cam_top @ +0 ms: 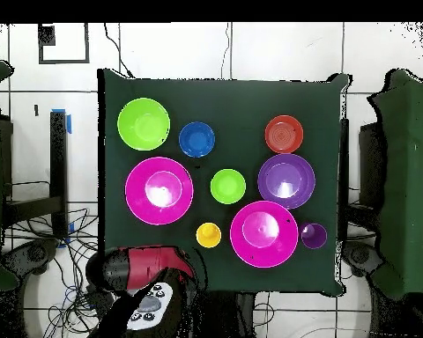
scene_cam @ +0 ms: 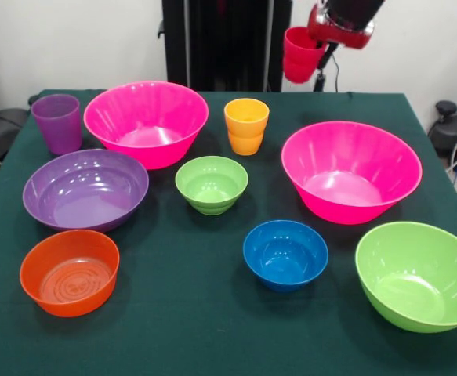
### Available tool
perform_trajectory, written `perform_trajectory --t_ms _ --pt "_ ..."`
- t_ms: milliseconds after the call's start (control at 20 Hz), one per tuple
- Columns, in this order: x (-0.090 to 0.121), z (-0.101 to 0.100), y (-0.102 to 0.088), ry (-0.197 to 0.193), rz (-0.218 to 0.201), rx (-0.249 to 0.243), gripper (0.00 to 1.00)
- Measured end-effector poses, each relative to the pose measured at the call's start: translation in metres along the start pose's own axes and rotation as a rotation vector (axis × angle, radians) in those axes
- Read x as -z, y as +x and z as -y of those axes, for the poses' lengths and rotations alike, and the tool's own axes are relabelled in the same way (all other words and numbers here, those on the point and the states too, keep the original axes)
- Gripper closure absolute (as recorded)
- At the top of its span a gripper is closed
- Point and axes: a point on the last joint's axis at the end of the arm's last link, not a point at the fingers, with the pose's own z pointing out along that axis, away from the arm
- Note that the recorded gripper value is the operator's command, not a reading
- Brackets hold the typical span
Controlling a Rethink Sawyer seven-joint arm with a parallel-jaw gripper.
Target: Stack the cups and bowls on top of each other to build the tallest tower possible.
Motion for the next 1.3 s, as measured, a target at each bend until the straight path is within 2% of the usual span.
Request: perform_trajectory --t_ms 150,250,500,750,1100,1300 --pt "0.028 0.004 -0.015 -0.011 -0.011 -0.015 1.0" --pt "0.036 0.006 -0.023 -0.019 0.0 -0.022 1.0" --pt "0.067 0.011 -0.06 -0.05 0.089 -0.045 1.0" --pt "0.09 0.013 -0.088 -0.07 0.155 -0.054 1.0" --pt "0.104 0.008 -0.11 -0.098 0.193 -0.05 1.0" --pt "0.103 0.001 -0.122 -0.123 0.223 -0.044 1.0"
